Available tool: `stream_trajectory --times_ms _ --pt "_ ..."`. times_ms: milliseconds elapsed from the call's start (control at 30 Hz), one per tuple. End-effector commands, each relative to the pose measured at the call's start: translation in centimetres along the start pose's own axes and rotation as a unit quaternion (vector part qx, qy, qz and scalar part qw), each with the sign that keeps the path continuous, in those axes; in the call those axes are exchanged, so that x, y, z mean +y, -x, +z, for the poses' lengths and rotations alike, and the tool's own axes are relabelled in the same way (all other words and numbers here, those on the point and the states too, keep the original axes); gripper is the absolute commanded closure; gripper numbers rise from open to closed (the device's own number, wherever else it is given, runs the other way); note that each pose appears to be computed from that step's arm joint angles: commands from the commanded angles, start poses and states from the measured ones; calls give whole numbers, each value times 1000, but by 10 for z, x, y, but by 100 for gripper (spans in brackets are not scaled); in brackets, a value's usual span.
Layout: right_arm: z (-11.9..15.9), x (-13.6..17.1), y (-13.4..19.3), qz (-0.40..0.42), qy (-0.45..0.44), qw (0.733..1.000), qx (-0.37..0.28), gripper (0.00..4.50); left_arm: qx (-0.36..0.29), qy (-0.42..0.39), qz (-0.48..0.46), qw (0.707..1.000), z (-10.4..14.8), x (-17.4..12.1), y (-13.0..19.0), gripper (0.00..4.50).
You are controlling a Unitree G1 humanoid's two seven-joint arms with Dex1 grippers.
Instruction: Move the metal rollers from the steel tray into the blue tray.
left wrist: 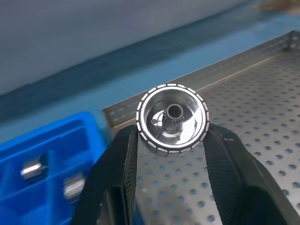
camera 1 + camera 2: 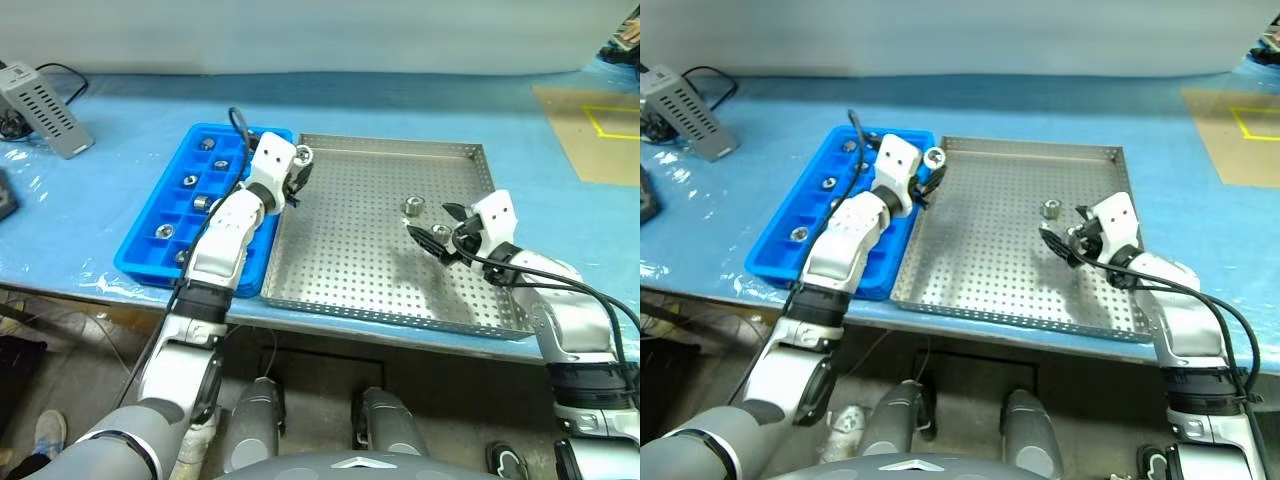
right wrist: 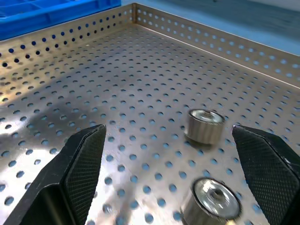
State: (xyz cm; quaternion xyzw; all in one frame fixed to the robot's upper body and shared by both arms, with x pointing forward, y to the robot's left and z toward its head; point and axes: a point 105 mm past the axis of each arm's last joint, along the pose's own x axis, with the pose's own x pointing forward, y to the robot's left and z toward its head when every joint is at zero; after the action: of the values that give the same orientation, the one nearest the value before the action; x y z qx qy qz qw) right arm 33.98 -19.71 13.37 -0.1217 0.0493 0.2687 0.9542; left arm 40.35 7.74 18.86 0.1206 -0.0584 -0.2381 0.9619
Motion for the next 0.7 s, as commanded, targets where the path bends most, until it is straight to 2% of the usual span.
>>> stream_trajectory --times_ms 33,233,367,500,700 --pt "10 6 -7 21 19 999 -21 0 -21 -14 31 999 25 10 19 278" --pt "10 10 -15 38 22 999 -23 0 28 3 102 994 14 37 60 278" --pt "6 13 -20 48 20 998 -22 0 82 13 129 988 -10 47 86 278" --pt "7 14 -24 54 22 998 -25 0 114 32 139 983 -26 46 100 278" --pt "7 14 -26 59 26 998 -25 0 125 37 127 983 -32 40 101 278"
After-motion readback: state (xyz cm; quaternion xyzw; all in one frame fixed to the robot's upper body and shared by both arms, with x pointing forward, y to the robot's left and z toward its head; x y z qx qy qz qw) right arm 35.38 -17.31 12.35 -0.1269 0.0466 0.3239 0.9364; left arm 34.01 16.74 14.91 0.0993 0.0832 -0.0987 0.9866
